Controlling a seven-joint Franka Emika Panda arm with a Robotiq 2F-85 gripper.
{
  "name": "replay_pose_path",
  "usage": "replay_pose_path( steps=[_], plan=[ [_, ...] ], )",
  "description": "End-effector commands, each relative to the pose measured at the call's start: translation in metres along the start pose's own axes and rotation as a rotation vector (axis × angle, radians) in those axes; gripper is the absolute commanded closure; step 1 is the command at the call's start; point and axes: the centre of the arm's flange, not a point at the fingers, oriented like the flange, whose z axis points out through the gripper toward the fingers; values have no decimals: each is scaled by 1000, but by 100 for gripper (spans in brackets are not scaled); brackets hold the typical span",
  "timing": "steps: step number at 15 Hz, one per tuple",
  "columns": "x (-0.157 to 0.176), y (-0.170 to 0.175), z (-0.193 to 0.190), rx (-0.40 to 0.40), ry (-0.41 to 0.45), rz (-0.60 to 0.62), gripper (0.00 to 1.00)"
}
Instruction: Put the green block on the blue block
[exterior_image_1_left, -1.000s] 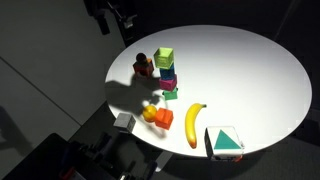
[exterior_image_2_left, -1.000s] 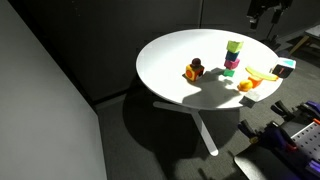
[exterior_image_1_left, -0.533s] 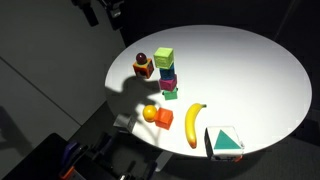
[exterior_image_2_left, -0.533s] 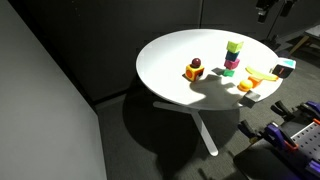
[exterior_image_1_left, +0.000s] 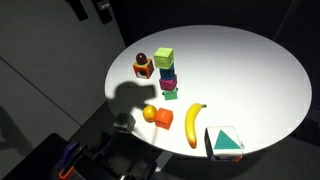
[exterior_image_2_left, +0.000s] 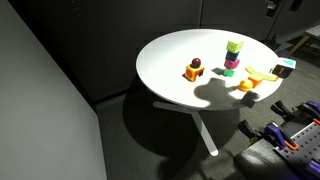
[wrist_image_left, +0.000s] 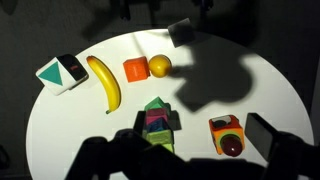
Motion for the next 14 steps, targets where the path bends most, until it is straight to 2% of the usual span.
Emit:
replay_pose_path(
  steps=[1, 10, 14],
  plan=[
    [-16, 6, -7, 5, 6, -12, 0],
    [-21, 8, -6, 8, -10, -23, 0],
    [-13, 2, -2, -2, -9, -14, 0]
  ],
)
